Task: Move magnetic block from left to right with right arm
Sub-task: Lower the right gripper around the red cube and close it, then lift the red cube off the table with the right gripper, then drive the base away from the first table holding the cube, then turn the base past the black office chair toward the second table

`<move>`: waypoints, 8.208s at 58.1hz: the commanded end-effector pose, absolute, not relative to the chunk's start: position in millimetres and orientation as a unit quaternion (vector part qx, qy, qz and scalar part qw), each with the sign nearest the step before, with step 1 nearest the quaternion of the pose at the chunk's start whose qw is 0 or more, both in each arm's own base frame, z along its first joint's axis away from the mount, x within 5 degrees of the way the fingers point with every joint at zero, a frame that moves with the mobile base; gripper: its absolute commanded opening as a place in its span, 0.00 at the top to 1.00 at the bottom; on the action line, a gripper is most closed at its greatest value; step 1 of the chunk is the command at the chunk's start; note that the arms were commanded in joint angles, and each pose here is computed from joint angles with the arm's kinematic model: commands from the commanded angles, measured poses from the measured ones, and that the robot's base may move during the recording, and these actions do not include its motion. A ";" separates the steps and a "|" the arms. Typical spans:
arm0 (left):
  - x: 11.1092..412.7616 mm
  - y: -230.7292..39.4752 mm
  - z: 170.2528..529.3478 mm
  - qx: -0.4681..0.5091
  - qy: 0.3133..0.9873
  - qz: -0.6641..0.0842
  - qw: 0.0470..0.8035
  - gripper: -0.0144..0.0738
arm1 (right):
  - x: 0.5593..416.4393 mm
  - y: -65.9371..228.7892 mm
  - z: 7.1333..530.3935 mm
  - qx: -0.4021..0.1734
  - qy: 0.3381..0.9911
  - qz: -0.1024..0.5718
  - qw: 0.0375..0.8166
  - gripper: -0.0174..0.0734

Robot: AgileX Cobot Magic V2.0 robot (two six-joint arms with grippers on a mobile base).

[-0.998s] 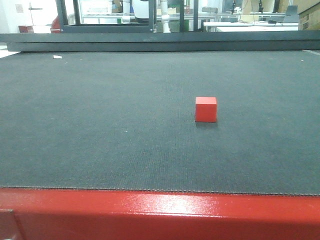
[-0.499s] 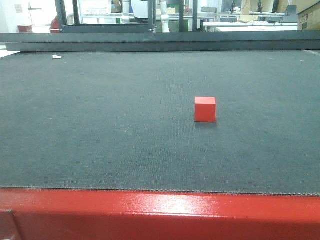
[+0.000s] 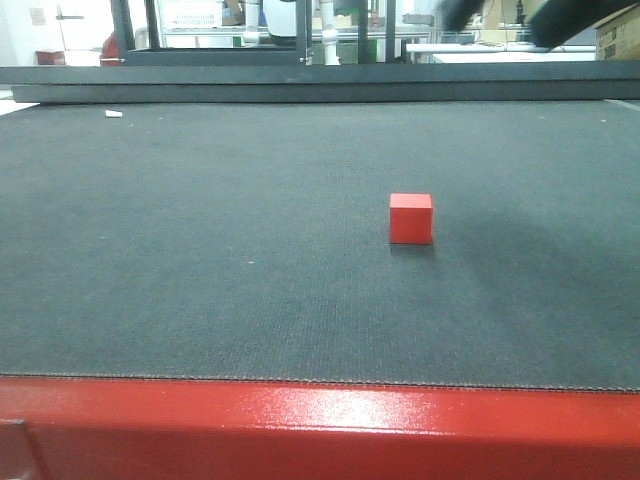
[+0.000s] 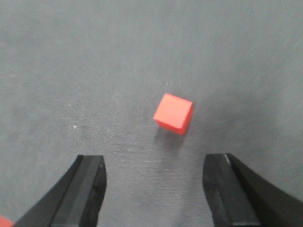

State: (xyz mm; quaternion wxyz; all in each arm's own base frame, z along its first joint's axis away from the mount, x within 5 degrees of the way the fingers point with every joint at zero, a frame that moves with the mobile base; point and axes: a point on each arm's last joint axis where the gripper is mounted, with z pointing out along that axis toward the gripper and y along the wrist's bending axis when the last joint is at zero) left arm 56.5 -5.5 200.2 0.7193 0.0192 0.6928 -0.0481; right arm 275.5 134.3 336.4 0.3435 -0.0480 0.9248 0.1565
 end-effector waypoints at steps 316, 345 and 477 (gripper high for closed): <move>55.4 -4.7 205.6 0.012 0.661 -0.052 0.749 0.98 | 65.9 10.9 348.4 -0.076 0.757 0.061 0.647 0.54; 55.4 -4.7 205.6 0.012 0.661 -0.052 0.749 0.98 | 65.9 10.9 348.4 -0.076 0.757 0.061 0.647 0.54; 55.4 -4.7 205.6 0.012 0.661 -0.052 0.749 0.98 | 65.9 10.9 348.4 -0.076 0.757 0.061 0.646 0.54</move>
